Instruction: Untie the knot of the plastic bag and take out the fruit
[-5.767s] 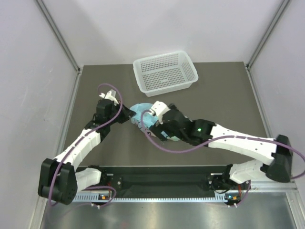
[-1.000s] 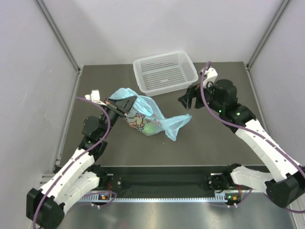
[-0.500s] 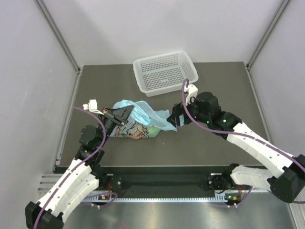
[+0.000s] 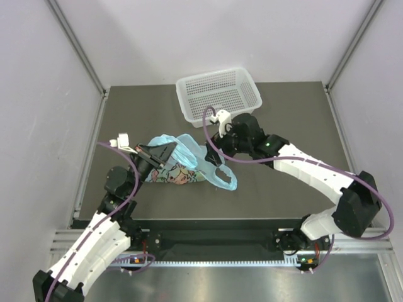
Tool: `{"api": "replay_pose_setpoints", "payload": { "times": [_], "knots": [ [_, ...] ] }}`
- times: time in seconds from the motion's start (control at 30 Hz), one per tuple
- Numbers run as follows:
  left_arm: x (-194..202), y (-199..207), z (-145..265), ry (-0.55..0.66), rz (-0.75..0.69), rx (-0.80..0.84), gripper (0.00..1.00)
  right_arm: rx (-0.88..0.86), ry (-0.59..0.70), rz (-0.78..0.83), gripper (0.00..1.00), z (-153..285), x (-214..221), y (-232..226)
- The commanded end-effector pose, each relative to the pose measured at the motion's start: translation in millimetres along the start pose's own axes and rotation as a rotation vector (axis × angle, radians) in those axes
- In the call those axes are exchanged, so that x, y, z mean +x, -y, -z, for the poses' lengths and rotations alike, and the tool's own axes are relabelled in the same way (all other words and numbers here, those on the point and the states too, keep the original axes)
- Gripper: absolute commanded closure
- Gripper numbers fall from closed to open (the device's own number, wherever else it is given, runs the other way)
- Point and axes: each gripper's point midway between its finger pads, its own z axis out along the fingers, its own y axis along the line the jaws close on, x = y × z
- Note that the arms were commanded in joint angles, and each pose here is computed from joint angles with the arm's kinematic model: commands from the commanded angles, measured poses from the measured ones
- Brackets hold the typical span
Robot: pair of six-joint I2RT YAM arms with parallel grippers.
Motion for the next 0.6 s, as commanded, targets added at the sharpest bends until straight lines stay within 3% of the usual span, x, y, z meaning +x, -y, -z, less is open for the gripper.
{"api": "replay_pose_setpoints", "payload": {
  "times": [0.0, 0.23, 0.33, 0.4, 0.43, 0.47, 0.5, 0.57],
  "knots": [
    [-10, 15, 3, 0.025, -0.013, 0.038, 1.0, -0.088, 0.077, 0.106, 0.1, -5, -34, -19],
    [-10, 17, 5, 0.023, -0.007, 0.041, 1.0, -0.157, 0.056, 0.124, 0.15, -34, -37, -37],
    [-9, 19, 5, 0.019, 0.0, 0.052, 1.0, -0.177, 0.037, 0.116, 0.25, -50, -37, -42],
    [-8, 22, 4, 0.014, 0.008, 0.068, 1.0, -0.131, 0.021, 0.102, 0.52, -63, -34, -30],
    [-7, 23, 4, 0.007, 0.007, 0.074, 1.0, -0.084, 0.027, 0.098, 0.79, -66, -40, -22],
    [-7, 24, 4, 0.006, 0.004, 0.076, 1.0, -0.06, 0.024, 0.094, 0.93, -69, -41, -16],
    [-7, 23, 4, 0.003, 0.0, 0.073, 1.0, -0.036, 0.031, 0.094, 1.0, -69, -45, -11],
    [-11, 21, 3, 0.017, -0.026, 0.059, 1.0, 0.038, 0.081, 0.094, 1.0, -60, -67, 3]
  ]
}}
